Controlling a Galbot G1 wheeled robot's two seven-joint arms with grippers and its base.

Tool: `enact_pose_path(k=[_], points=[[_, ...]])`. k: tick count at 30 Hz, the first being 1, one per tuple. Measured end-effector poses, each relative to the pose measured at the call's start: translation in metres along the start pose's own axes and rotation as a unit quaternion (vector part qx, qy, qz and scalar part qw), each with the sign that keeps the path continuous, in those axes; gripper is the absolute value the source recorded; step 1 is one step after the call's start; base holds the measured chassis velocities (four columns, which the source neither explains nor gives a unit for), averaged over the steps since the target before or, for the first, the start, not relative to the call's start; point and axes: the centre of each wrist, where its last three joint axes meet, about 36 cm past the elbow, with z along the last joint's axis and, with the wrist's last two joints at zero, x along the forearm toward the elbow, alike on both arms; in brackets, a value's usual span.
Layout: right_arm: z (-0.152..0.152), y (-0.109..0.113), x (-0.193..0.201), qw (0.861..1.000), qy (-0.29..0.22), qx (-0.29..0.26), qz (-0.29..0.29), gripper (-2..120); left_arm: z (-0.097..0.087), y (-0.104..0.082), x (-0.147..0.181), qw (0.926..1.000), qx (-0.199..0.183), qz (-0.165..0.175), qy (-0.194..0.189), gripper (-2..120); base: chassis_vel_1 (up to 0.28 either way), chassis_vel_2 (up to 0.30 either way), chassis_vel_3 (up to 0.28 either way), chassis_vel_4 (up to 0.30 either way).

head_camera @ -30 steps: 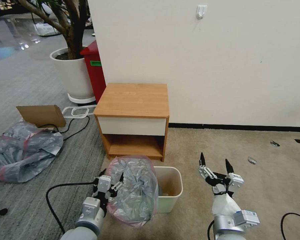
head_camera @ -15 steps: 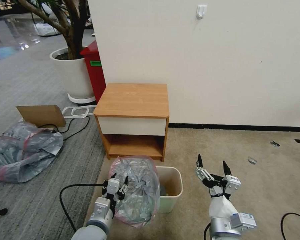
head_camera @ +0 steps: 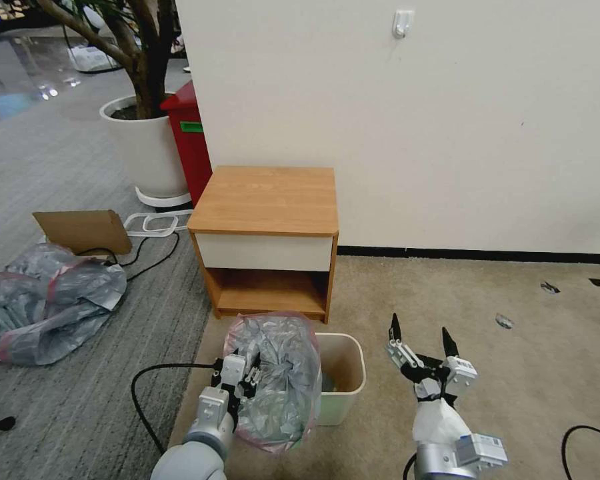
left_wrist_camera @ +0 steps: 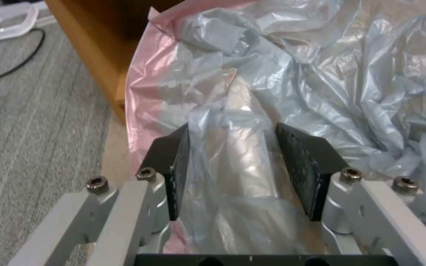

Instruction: Pick up the garbage bag from the table and place it over the trash can.

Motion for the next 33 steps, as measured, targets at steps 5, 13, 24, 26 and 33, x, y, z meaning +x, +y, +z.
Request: enact_pose_path(k=[5,13,24,26,33], points=[[0.003,0.001,0.001,1.0,0.003,-0.001,0.0,100,-0.016,-0.002,-0.002,0.9995,0.004,-0.003,0.031,43,0.0,0.0,0.0,0.0],[0.006,-0.001,0.003,1.0,0.006,0.001,0.001,100,-0.031,-0.006,-0.009,0.9983,0.014,0.0,0.056,39,0.0,0.0,0.0,0.0],[0.01,-0.004,0.003,1.0,0.01,0.003,0.005,100,-0.038,-0.007,-0.022,0.9947,0.027,-0.01,0.099,38,0.0,0.0,0.0,0.0],[0.01,-0.004,0.003,1.0,0.01,0.003,0.005,100,-0.039,-0.007,-0.023,0.9944,0.028,-0.01,0.101,38,0.0,0.0,0.0,0.0],[0.01,-0.005,0.003,1.0,0.01,0.003,0.008,100,-0.039,-0.012,-0.029,0.9933,0.031,-0.013,0.11,25,0.0,0.0,0.0,0.0]])
